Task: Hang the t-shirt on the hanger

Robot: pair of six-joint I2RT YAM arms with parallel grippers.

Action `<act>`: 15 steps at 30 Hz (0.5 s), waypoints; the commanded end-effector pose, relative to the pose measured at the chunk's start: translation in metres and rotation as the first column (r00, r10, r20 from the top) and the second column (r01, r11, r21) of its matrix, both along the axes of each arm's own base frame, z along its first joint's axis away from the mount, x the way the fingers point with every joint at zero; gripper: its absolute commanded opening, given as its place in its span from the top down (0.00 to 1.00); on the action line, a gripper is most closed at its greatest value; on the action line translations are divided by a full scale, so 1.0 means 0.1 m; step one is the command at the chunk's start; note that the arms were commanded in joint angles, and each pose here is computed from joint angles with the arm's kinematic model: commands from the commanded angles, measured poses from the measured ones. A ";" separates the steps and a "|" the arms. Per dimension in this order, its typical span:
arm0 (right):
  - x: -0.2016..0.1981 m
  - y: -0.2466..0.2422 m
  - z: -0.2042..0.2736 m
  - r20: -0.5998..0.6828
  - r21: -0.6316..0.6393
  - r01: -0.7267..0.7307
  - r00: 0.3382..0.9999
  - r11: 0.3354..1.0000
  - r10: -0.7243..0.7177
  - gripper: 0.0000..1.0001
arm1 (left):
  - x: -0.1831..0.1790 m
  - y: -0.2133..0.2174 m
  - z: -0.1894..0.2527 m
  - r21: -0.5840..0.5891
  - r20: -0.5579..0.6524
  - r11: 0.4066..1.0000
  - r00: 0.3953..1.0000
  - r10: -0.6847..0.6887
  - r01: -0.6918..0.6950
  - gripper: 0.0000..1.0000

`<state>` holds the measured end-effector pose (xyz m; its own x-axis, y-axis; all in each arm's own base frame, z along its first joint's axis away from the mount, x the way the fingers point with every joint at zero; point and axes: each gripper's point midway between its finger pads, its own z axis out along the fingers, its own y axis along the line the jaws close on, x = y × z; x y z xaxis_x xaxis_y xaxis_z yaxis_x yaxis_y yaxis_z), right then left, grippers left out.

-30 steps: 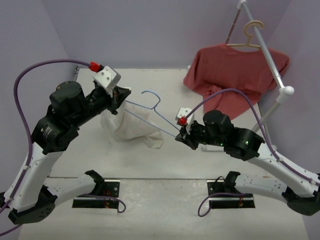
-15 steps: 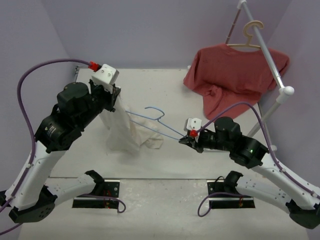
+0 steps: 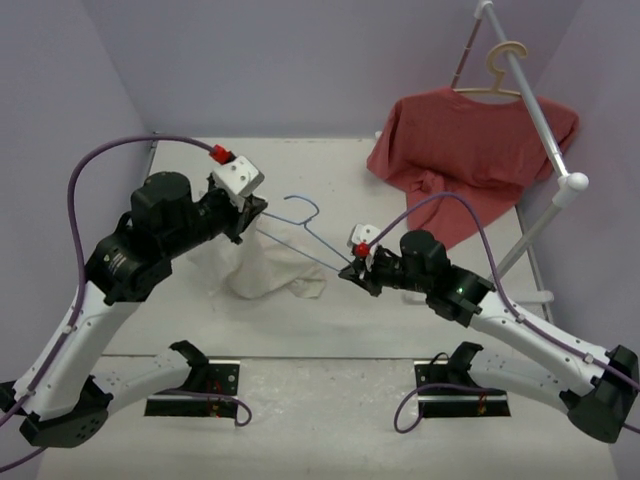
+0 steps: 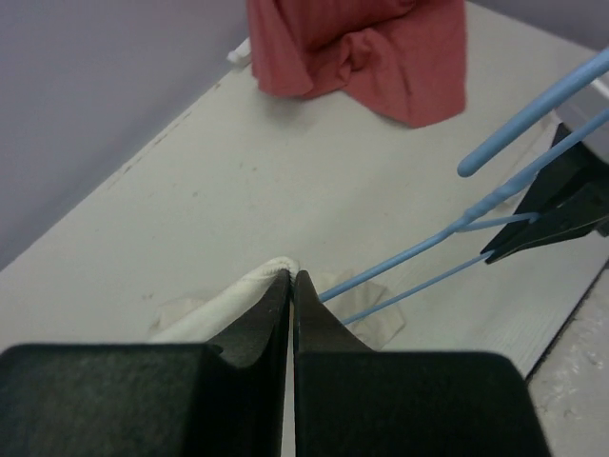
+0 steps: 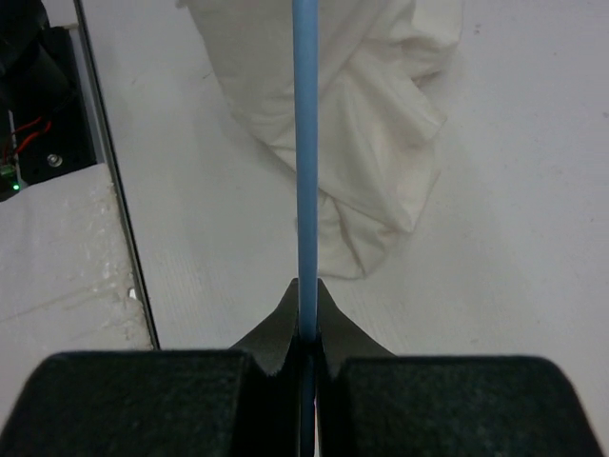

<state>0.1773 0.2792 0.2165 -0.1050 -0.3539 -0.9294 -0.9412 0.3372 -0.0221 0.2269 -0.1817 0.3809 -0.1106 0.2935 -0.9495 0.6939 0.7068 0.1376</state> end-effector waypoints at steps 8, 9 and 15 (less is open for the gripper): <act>0.20 -0.99 0.46 -0.123 0.358 0.578 0.807 0.733 -0.577 1.00 | -0.07 -1.56 0.41 -0.139 -0.038 0.756 0.760 -0.649 0.639 1.00; 0.11 -1.11 0.46 -0.174 0.334 0.613 0.786 0.716 -0.593 1.00 | 0.04 -1.58 0.29 -0.089 -0.073 0.813 0.810 -0.582 0.576 1.00; 0.04 -1.56 0.37 -0.154 0.096 0.750 0.661 0.654 -0.735 1.00 | 0.35 -0.80 0.20 0.087 -0.031 0.989 0.993 -0.114 0.117 1.00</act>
<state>0.1742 0.1612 0.2359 -0.3154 -0.0072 -0.9489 -0.5559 0.8118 0.1786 0.2561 -0.3387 0.3724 -0.0974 0.3630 -0.9267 0.9438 0.3291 0.0297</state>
